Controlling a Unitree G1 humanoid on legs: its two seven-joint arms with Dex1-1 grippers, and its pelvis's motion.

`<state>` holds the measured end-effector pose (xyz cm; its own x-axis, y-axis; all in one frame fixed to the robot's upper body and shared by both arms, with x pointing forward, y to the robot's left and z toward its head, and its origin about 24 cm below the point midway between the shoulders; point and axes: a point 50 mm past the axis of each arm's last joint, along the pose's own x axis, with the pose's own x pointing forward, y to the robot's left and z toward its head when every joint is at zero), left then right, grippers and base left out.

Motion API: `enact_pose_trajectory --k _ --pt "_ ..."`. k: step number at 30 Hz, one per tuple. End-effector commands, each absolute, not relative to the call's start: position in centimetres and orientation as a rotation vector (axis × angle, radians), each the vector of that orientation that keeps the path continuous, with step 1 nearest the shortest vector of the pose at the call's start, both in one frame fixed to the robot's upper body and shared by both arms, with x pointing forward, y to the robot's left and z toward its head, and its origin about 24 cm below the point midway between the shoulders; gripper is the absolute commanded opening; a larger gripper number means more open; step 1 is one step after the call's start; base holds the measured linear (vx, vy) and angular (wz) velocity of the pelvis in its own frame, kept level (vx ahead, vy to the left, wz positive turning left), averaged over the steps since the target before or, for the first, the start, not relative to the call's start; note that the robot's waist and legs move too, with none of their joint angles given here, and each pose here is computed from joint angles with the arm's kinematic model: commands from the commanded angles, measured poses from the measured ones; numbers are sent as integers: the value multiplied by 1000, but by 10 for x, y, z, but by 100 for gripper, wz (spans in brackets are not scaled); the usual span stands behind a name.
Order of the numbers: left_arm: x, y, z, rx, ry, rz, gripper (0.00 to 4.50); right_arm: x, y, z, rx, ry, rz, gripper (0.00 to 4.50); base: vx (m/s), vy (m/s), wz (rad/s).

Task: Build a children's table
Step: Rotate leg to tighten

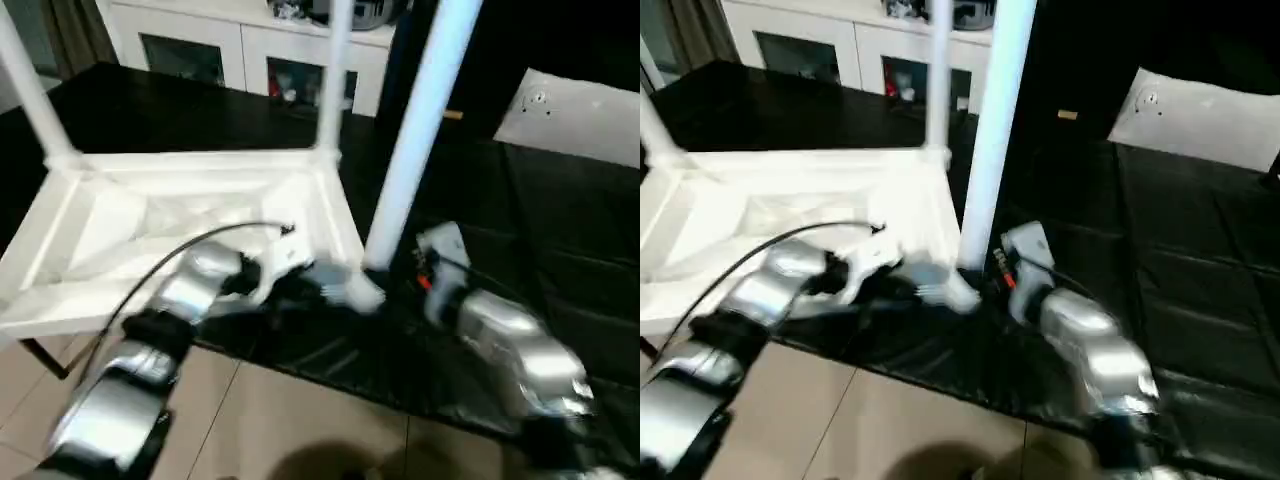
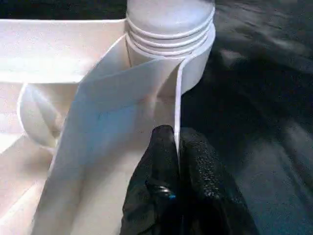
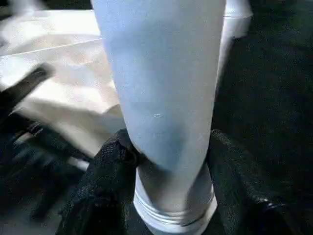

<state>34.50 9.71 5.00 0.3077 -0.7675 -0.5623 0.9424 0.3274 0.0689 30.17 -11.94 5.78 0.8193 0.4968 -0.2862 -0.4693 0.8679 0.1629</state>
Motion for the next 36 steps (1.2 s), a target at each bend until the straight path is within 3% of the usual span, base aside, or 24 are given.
enact_pose_trajectory --k 1,3,6,8,11,18,20,21,22,25,29,36 --pt "358 66 65 379 381 -1048 0 296 -80 38 136 437 538 188 0 0 0" --pt "360 62 67 376 372 -1024 0 298 -76 40 153 421 517 258 0 0 0" --pt "361 58 70 363 362 -1021 0 302 -73 46 196 382 473 260 0 0 0" --pt "361 57 70 358 360 -1030 0 303 -73 50 213 356 470 300 0 0 0" --pt "360 59 67 369 368 -1045 0 302 -80 59 207 300 490 309 0 0 0" --pt "354 75 60 427 383 -1137 0 292 -118 67 135 212 602 380 0 0 0" --pt "350 81 58 469 380 -1205 0 288 -137 67 56 217 669 401 0 0 0" --pt "350 81 58 469 380 -1205 0 288 -137 67 56 217 669 401 0 0 0" --pt "345 86 56 484 388 -1272 0 282 -151 67 -41 230 754 423 0 0 0" --pt "337 93 52 524 417 -1385 0 280 -169 73 -81 232 834 446 0 0 0" --pt "329 101 51 598 416 -1511 0 274 -182 81 -114 247 954 446 0 0 0" --pt "318 112 56 591 436 -1697 0 260 -193 84 -188 336 1186 446 0 0 0"
